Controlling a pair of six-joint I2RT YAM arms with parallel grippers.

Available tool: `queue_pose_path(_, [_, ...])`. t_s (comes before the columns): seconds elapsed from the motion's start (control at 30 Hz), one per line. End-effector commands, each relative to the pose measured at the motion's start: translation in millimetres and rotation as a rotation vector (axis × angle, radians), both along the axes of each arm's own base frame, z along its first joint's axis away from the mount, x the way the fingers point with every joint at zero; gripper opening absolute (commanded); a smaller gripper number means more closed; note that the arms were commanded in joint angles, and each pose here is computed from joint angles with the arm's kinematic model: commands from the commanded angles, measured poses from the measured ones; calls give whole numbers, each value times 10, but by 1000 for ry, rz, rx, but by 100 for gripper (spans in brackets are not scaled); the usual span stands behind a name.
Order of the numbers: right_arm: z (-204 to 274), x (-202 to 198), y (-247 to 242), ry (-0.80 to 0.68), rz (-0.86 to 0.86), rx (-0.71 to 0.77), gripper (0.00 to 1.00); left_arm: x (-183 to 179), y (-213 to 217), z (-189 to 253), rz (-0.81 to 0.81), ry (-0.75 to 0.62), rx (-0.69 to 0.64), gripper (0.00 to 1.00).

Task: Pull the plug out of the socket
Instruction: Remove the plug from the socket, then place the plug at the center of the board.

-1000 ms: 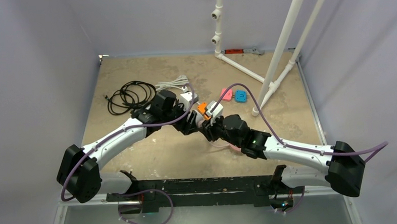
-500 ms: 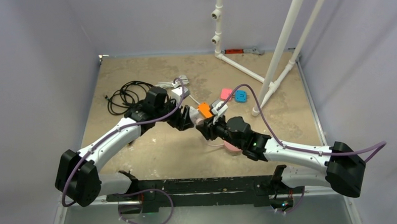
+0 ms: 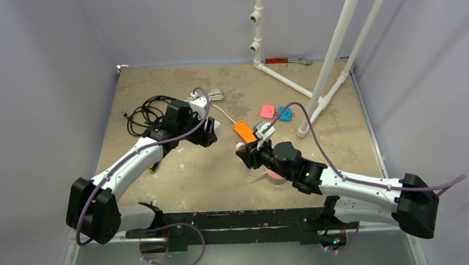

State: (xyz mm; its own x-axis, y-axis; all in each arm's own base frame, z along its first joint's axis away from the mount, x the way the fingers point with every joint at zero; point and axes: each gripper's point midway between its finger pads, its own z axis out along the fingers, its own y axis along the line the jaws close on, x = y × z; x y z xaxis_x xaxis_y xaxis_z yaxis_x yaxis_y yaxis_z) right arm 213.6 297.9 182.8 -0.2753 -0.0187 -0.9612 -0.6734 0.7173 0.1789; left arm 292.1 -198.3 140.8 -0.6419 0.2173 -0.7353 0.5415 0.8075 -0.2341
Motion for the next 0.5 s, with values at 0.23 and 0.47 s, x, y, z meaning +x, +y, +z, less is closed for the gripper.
queue_pose_path(0.23, [654, 212, -214, -63, -173, 56, 0, 115, 53, 195, 62, -71, -24, 0])
queue_pose_path(0.47, [754, 546, -507, -80, -383, -50, 0, 206, 230, 251, 146, -84, -36, 0])
